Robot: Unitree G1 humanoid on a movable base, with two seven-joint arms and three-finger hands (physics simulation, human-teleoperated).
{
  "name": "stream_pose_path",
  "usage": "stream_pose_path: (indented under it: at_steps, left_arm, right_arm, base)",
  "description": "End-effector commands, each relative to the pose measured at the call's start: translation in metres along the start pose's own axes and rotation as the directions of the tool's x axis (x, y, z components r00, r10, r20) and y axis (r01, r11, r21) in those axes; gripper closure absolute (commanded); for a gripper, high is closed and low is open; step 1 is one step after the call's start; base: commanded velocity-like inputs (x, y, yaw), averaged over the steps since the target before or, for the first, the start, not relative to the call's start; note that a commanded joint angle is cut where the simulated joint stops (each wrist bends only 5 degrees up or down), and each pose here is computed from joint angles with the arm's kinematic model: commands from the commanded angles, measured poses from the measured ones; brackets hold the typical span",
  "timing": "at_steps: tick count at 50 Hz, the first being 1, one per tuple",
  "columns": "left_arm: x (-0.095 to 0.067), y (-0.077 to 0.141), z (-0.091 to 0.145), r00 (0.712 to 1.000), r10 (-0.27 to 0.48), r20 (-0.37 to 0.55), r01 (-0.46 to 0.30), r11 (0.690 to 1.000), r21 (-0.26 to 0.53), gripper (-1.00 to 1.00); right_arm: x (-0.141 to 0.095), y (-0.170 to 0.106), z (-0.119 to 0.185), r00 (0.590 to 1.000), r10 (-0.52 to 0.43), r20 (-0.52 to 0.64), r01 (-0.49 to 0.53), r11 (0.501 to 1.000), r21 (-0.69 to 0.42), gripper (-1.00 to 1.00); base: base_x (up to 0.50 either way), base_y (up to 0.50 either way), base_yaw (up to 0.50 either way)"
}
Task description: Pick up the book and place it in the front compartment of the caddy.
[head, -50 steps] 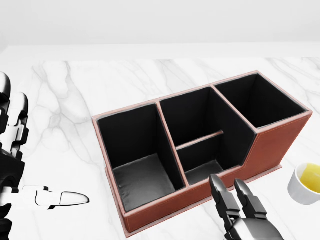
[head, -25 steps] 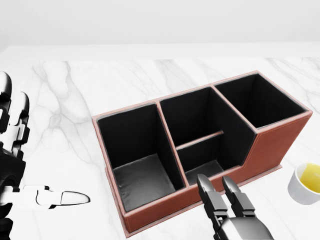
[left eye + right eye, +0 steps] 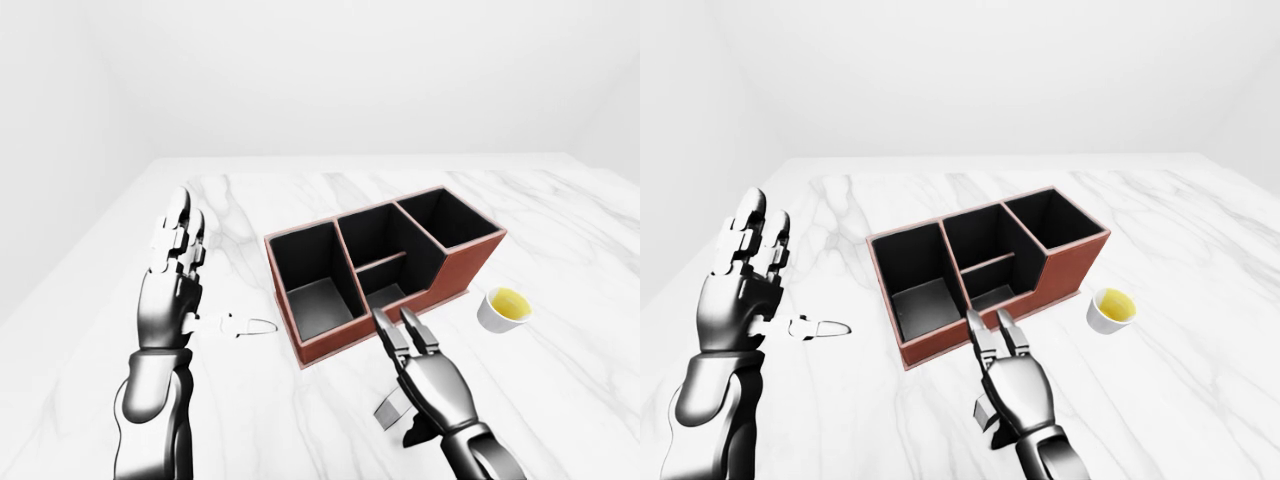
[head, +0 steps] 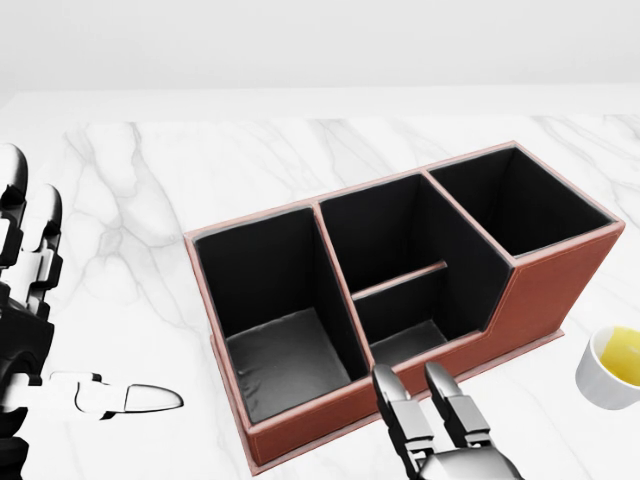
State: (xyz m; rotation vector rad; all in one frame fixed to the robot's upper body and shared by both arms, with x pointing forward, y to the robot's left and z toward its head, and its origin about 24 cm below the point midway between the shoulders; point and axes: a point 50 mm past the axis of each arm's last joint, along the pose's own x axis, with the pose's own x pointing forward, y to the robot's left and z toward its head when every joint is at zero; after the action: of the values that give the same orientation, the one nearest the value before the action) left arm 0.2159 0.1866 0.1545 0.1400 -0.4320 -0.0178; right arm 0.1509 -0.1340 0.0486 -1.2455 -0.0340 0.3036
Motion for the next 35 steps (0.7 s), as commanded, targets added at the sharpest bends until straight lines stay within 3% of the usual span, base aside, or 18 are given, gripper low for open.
stream_pose_path:
  at_steps: [1,35]
  left_arm:
    - [0.0,-0.001,0.0,1.0,-0.003,0.001,0.003,1.0,0.001,-1.0]
    - [0.001,-0.002,0.0,1.0,-0.007,-0.001,0.007,1.0,0.001,-1.0]
  right_arm:
    - [-0.001,0.005,0.001,1.0,0.004,0.014,-0.004,1.0,-0.025,-1.0]
    - [0.006,0.017,-0.02,0.998,0.013,-0.059,-0.015,0.999,-0.032,-1.0]
  base:
    - [0.0,0.0,0.0]
    - [0.0,0.0,0.0]
